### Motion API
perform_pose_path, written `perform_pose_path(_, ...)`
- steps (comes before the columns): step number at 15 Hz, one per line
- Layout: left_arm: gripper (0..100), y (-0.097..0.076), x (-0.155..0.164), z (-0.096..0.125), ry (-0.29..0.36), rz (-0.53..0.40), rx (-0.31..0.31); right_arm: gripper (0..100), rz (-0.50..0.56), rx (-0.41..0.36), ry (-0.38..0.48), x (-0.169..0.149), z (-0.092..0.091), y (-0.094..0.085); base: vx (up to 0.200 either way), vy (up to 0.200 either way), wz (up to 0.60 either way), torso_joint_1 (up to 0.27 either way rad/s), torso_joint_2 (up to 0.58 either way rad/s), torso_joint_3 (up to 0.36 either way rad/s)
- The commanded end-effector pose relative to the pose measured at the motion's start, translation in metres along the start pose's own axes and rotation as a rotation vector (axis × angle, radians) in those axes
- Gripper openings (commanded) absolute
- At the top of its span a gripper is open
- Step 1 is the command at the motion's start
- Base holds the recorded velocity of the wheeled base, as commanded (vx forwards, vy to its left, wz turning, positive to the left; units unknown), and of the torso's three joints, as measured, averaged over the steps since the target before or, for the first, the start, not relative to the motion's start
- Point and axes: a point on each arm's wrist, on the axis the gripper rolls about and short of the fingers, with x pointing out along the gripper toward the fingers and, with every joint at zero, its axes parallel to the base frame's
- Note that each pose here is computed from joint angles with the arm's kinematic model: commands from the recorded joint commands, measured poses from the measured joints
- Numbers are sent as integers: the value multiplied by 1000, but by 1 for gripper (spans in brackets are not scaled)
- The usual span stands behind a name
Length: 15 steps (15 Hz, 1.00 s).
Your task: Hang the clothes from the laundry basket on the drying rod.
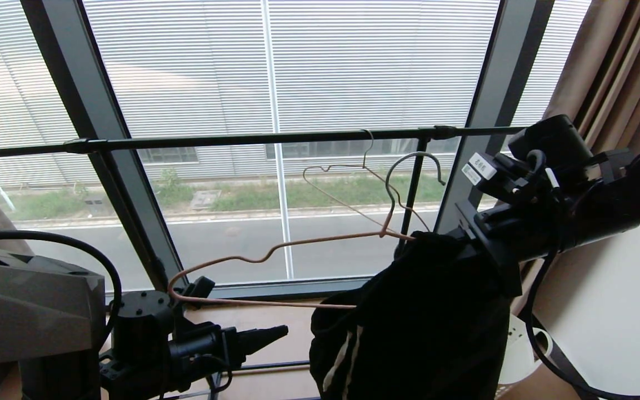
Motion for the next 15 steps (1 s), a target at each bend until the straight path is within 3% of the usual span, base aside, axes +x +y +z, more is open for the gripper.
perform_pose_path(1,100,-6,7,7,-22,1,19,0,18,-2,-11,1,0,3,0,0,0,0,0,0)
perform_pose_path(6,100,-23,25,13,5,-19,41,0,66,-35,-21,10,7,12,0,0,0,0,0,0)
perform_pose_path(15,100,-36,31,1,54,-54,59,0,99,-70,-60,17,12,12,0,0,0,0,0,0)
